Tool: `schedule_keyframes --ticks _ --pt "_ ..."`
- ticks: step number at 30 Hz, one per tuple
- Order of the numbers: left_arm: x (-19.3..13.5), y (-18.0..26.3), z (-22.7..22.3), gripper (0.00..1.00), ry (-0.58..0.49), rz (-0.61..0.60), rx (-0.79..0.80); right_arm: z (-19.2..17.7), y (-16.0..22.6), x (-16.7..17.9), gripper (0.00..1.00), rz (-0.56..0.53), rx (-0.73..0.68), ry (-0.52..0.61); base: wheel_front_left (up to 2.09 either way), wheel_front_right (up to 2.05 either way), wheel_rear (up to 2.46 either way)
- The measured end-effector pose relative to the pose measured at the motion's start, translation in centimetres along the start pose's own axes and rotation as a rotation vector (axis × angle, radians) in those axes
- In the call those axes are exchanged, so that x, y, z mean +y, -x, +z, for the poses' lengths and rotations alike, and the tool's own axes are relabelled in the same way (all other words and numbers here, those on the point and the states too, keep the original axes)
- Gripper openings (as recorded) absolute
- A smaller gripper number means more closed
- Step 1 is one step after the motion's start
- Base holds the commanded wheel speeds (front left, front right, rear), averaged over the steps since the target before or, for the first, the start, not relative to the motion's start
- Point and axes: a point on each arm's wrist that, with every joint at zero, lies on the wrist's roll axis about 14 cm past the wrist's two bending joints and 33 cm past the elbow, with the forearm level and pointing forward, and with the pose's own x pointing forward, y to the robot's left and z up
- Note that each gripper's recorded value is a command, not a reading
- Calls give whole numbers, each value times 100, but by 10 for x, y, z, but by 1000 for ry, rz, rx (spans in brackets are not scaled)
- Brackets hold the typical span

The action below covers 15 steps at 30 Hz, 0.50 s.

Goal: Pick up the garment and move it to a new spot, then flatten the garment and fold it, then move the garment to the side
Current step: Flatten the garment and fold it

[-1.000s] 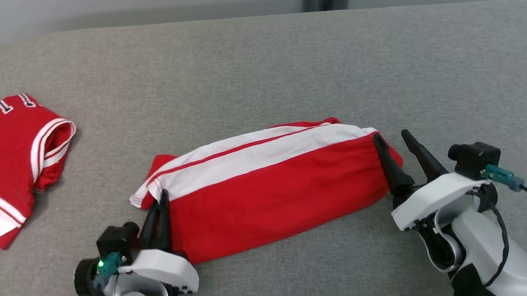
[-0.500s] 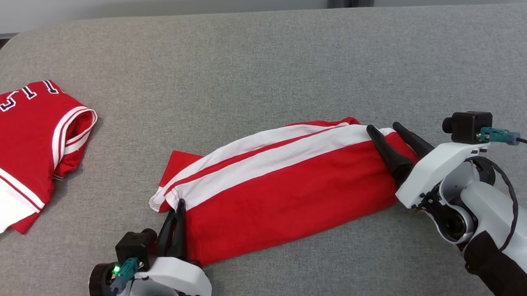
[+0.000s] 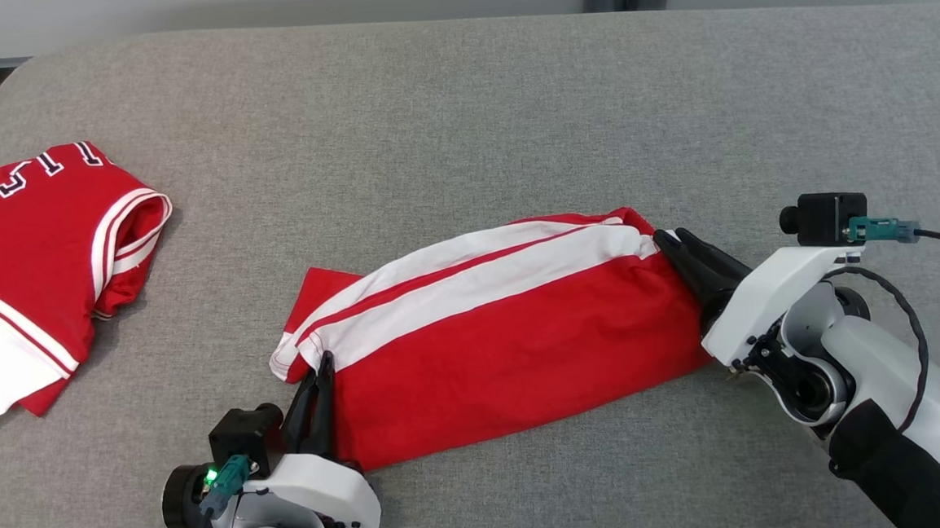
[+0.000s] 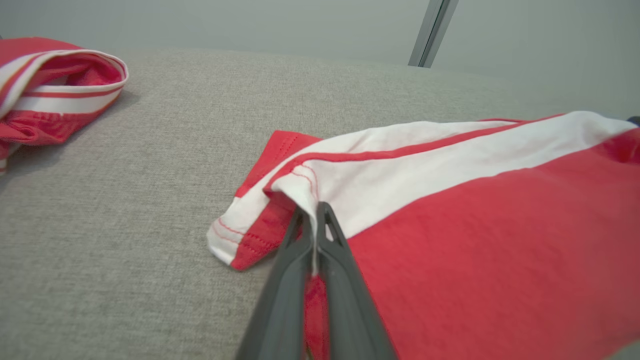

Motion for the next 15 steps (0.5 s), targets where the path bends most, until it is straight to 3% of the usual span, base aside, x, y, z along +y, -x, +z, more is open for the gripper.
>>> schedule_keyframes --ticks 2,4,7,15 --pt "0 -1 1 0 -1 1 -1 2 -4 3 38 9 -4 -4 0 0 0" --pt "2 0 0 0 -1 7 1 5 -7 5 20 18 -13 -2 0 0 0" --pt "5 1 1 0 0 14 -1 1 -7 4 0 13 6 -9 0 0 0" --pt "8 3 4 0 3 27 -10 5 1 2 0 3 -22 -1 0 0 0"
